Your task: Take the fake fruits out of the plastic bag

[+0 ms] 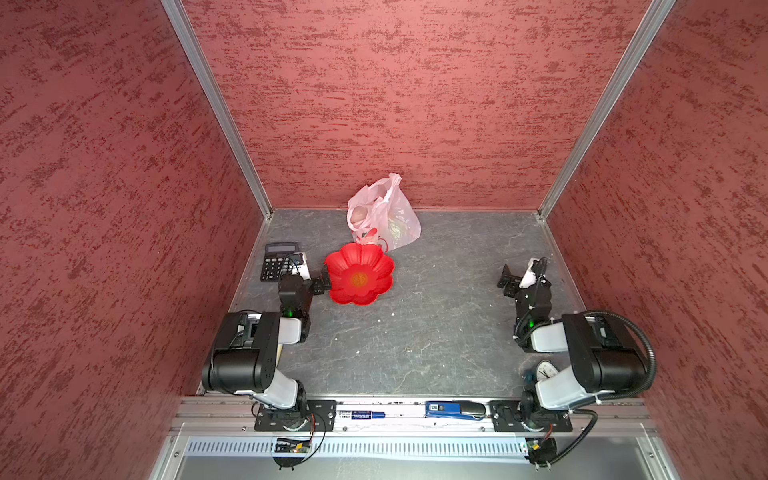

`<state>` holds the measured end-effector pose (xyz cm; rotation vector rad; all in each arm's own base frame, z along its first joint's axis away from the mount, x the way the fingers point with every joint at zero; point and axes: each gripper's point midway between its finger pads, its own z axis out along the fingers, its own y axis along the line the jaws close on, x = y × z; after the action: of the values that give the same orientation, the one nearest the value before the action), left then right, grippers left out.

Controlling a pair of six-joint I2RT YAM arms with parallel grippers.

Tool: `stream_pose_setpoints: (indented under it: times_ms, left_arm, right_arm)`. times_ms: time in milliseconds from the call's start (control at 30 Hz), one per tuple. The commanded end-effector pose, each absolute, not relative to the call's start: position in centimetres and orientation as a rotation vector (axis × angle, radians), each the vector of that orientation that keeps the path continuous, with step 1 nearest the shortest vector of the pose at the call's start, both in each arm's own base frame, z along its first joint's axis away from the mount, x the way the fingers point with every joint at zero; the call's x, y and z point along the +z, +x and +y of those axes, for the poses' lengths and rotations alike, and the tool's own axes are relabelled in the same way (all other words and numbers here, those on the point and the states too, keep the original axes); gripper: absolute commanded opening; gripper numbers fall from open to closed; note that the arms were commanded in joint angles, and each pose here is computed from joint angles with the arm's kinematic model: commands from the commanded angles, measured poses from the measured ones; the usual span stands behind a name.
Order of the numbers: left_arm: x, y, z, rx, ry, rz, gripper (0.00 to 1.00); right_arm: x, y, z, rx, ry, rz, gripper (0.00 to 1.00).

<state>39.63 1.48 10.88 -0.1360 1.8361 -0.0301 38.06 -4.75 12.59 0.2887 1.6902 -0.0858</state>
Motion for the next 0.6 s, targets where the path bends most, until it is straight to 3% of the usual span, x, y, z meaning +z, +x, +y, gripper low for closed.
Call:
stream_pose_setpoints:
  times_ms: [0,567]
  left_arm:
    - [11.37,40.09,1.28,-0.024,-0.120,1.825,1.00]
    - [11.42,40.09,1.31,-0.024,-0.121,1.823,1.00]
  right_arm:
    - [13.41,38.34,-4.66,-0.096,0.264,1.665,0.99]
    - [13.40,38.31,-4.63,-0.095,0.263,1.665,0.99]
